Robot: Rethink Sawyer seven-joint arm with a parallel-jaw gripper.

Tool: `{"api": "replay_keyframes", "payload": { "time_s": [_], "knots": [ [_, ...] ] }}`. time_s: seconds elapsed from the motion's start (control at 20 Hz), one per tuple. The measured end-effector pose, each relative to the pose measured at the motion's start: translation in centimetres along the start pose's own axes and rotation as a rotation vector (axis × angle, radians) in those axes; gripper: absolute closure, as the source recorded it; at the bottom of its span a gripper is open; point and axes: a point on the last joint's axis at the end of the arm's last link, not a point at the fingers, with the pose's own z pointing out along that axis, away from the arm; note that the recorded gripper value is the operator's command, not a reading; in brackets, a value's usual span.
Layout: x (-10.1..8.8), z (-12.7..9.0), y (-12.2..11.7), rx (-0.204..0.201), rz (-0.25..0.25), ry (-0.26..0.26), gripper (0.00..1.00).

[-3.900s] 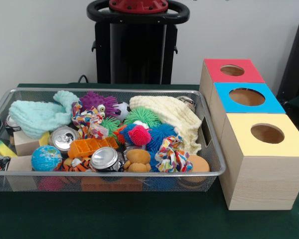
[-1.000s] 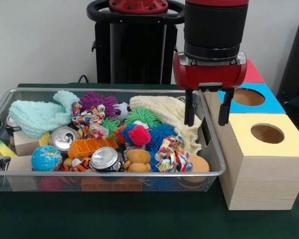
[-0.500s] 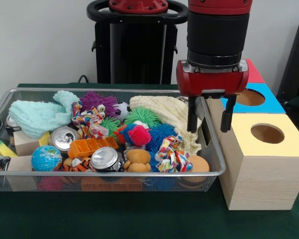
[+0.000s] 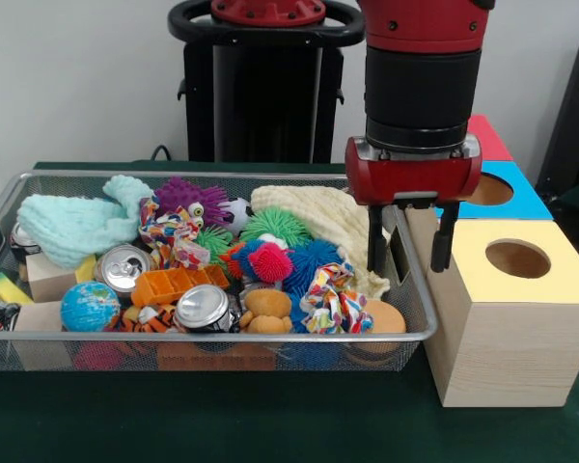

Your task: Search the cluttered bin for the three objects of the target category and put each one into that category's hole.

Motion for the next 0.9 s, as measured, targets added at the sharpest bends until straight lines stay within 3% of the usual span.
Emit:
{"api": "replay_keyframes", "payload": {
  "time_s": [0.5,0.9],
  "knots": [
    [3.5,2.3,1.9,-0.03,-0.002,0.015,0.0],
    [4.4,3.8,2.1,-0.047,0.005,0.032,0.0]
  ]
}}
